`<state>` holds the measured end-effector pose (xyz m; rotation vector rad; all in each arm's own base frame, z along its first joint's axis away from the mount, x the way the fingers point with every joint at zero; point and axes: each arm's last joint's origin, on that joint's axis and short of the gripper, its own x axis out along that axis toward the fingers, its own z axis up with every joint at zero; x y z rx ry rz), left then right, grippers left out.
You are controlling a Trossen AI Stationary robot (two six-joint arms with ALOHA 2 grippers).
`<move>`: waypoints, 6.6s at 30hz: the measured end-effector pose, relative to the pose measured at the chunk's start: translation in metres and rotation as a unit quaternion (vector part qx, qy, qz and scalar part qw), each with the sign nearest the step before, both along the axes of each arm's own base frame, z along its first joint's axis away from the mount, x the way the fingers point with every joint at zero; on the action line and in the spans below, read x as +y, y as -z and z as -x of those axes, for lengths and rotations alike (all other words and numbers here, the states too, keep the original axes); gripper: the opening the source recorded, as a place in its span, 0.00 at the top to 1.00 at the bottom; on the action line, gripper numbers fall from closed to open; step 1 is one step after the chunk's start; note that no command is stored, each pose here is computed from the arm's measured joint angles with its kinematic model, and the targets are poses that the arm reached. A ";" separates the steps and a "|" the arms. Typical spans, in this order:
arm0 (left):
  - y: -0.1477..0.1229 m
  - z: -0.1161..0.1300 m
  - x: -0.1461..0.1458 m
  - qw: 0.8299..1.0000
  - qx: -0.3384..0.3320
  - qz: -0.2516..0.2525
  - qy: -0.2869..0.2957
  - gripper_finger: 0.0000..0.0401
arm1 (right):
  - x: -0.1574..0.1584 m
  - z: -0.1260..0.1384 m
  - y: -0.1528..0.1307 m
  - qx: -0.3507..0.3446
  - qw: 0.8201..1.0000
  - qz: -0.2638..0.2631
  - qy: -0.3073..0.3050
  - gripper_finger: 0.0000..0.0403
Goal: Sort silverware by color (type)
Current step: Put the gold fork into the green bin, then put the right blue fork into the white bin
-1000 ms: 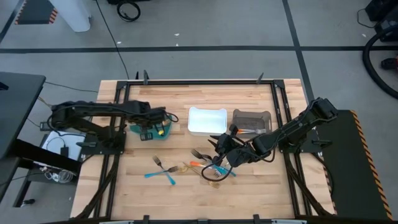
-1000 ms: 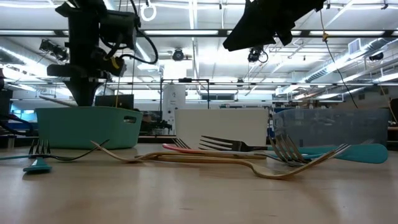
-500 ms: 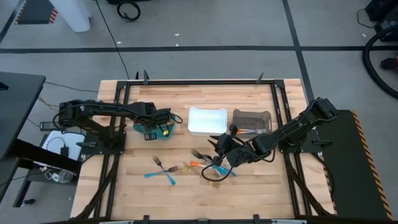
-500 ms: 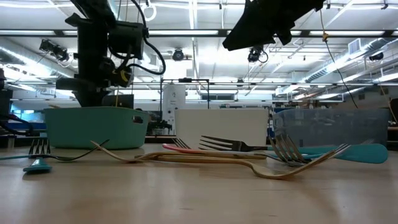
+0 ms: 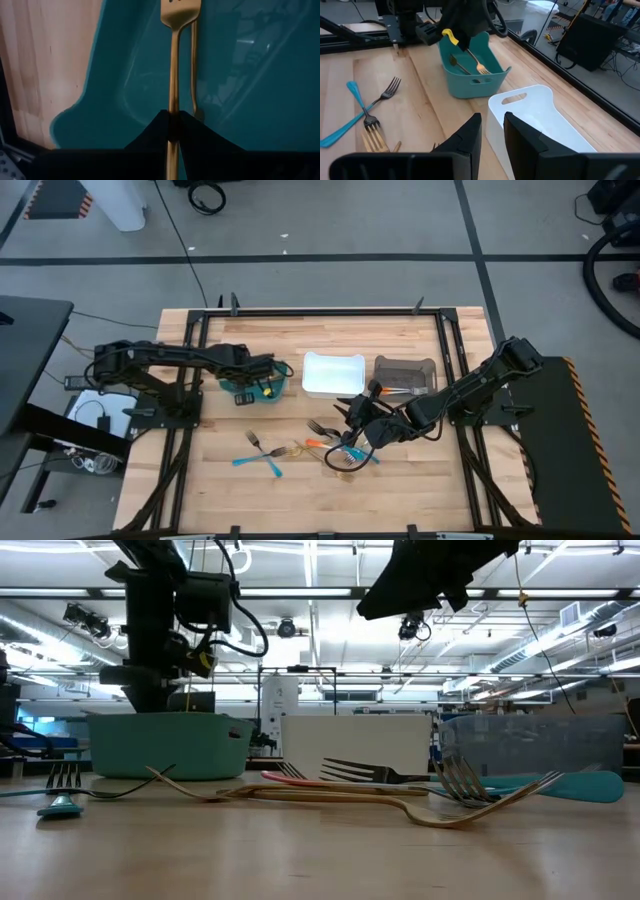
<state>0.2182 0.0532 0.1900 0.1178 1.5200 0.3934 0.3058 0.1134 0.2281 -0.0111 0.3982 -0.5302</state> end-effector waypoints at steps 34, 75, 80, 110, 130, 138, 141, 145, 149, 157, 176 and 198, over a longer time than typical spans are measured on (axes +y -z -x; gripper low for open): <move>-0.010 0.021 -0.016 0.976 -0.190 -0.105 -0.009 0.90 | 0.000 -0.001 -0.001 -0.005 1.000 -0.005 -0.008 0.78; -0.012 0.036 -0.015 0.983 -0.178 -0.035 -0.033 0.90 | 0.002 -0.002 -0.002 -0.009 1.000 -0.010 -0.023 0.78; -0.013 0.033 -0.015 0.980 -0.192 -0.036 -0.025 0.90 | 0.002 -0.003 -0.003 -0.009 1.000 -0.010 -0.023 0.78; -0.016 0.027 -0.015 0.971 -0.234 -0.025 -0.033 0.66 | 0.002 -0.003 -0.004 -0.013 1.000 -0.008 -0.025 0.78; 0.008 0.005 -0.030 0.969 -0.225 -0.009 0.097 0.66 | 0.003 -0.004 -0.006 -0.020 0.999 -0.007 -0.031 0.78; 0.012 0.007 -0.017 0.976 -0.214 -0.039 0.025 0.66 | 0.003 -0.005 -0.006 -0.022 0.999 -0.006 -0.033 0.78; 0.022 0.009 -0.010 0.983 -0.181 -0.028 -0.003 0.66 | 0.003 -0.005 -0.006 -0.022 0.999 -0.006 -0.033 0.78; 0.028 0.005 -0.004 0.984 -0.170 -0.043 -0.017 0.66 | 0.003 -0.005 -0.006 -0.023 0.999 -0.006 -0.034 0.78; 0.027 0.005 -0.002 0.984 -0.166 -0.064 -0.023 0.66 | 0.003 -0.005 -0.006 -0.021 0.999 -0.005 -0.034 0.78; -0.003 -0.006 -0.009 0.982 -0.186 -0.018 -0.010 0.66 | 0.003 -0.005 -0.006 -0.020 0.999 -0.004 -0.034 0.78; -0.037 -0.015 -0.044 0.971 -0.219 -0.021 0.093 0.66 | 0.004 -0.005 -0.005 -0.013 0.998 -0.022 -0.061 0.78; -0.007 0.005 0.012 0.985 -0.171 -0.016 -0.009 0.66 | 0.004 -0.006 -0.006 -0.015 0.997 -0.026 -0.066 0.78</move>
